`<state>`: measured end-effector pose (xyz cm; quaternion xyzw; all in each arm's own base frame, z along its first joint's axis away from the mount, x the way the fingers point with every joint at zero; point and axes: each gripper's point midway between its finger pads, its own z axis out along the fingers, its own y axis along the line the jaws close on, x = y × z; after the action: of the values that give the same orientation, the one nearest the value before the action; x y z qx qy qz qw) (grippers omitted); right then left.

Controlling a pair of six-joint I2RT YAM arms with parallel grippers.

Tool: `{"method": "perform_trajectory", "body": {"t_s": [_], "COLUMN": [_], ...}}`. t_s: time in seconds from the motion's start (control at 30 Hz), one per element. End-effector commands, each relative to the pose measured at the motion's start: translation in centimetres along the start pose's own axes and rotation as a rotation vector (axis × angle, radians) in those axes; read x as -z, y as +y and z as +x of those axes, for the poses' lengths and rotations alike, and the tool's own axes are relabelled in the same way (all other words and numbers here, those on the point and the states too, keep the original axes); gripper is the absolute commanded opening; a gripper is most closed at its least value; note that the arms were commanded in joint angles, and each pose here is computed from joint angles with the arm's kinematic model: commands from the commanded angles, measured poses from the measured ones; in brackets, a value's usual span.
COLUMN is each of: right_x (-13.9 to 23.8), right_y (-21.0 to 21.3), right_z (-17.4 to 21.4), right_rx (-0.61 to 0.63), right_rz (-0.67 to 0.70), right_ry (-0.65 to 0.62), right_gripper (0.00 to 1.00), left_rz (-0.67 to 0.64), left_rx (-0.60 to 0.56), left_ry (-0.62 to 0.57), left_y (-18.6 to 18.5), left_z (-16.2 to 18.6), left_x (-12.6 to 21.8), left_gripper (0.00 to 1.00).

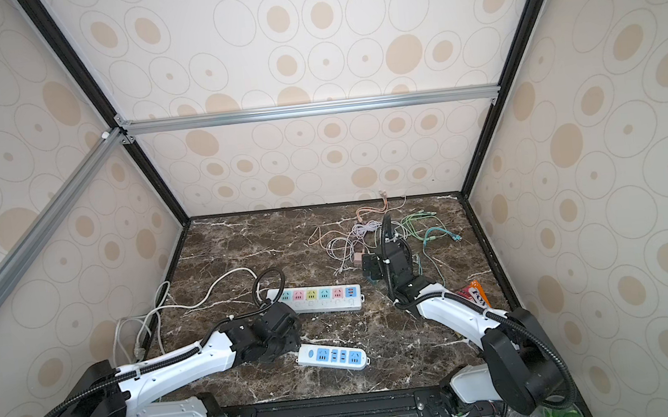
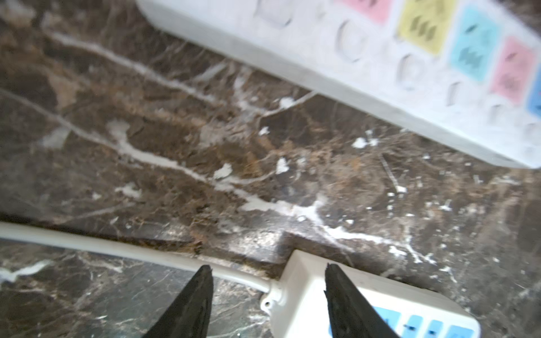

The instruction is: Insert the plug

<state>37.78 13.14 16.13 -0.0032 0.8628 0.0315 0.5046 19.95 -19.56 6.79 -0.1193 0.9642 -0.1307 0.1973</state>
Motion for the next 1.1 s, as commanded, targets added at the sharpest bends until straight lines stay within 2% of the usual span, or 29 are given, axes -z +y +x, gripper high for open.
{"method": "perform_trajectory", "body": {"t_s": [0.0,0.07,0.1,0.17,0.2,0.23,0.3,0.43,0.5,0.63,0.8,0.93,1.0,1.07], "right_x": [0.3,-0.4,-0.9,-1.7,-2.2,-2.5,-2.7,-2.4,-2.4,-2.4,-2.6,-2.5,-2.3,-2.2], "right_y": [0.4,1.3,1.2,0.1,-0.2,-0.4,-0.5,-1.2,-1.3,-0.7,-0.5,-1.7,-2.1,-2.1], "right_z": [-0.4,0.6,1.2,2.6,3.1,3.4,3.1,1.3,0.5,-0.7,-1.6,-2.1,-2.1,-2.3], "right_rx": [0.006,-0.057,-0.099,-0.136,-0.136,-0.147,-0.185,-0.242,-0.242,-0.194,-0.153,-0.177,-0.171,-0.149], "right_rz": [-0.067,-0.196,-0.211,-0.142,-0.119,-0.106,-0.100,-0.078,-0.077,-0.106,-0.120,-0.043,-0.017,-0.018], "right_ry": [0.069,0.184,0.251,0.350,0.366,0.365,0.326,0.209,0.173,0.150,0.117,0.118,0.133,0.139], "right_gripper": [1.00,1.00,1.00,1.00,1.00,1.00,1.00,1.00,1.00,1.00,1.00,1.00,1.00,1.00], "left_rz": [0.098,0.177,0.216,0.261,0.283,0.302,0.357,0.503,0.523,0.505,0.593,0.649,0.635,0.652], "left_rx": [-0.096,-0.154,-0.186,-0.238,-0.264,-0.286,-0.324,-0.398,-0.434,-0.553,-0.676,-0.699,-0.694,-0.717], "left_ry": [-0.115,-0.123,-0.126,-0.138,-0.157,-0.185,-0.251,-0.457,-0.536,-0.589,-0.697,-0.708,-0.658,-0.561], "left_y": [-3.3,-5.2,-6.2,-7.5,-8.2,-8.9,-10.4,-14.7,-16.6,-20.1,-23.4,-24.2,-23.9,-23.9], "left_z": [-2.9,-3.2,-3.2,-3.3,-3.5,-3.9,-4.8,-7.8,-9.1,-10.2,-11.1,-12.5,-13.2,-13.0], "left_x": [1.8,2.2,2.3,2.5,2.6,2.8,3.3,5.1,5.0,2.1,0.9,0.7,-0.5,-1.8], "left_gripper": [0.69,0.77,0.81,0.90,0.97,0.98,0.98,0.98,0.98,0.98,0.98,0.98,0.98,0.98]}}
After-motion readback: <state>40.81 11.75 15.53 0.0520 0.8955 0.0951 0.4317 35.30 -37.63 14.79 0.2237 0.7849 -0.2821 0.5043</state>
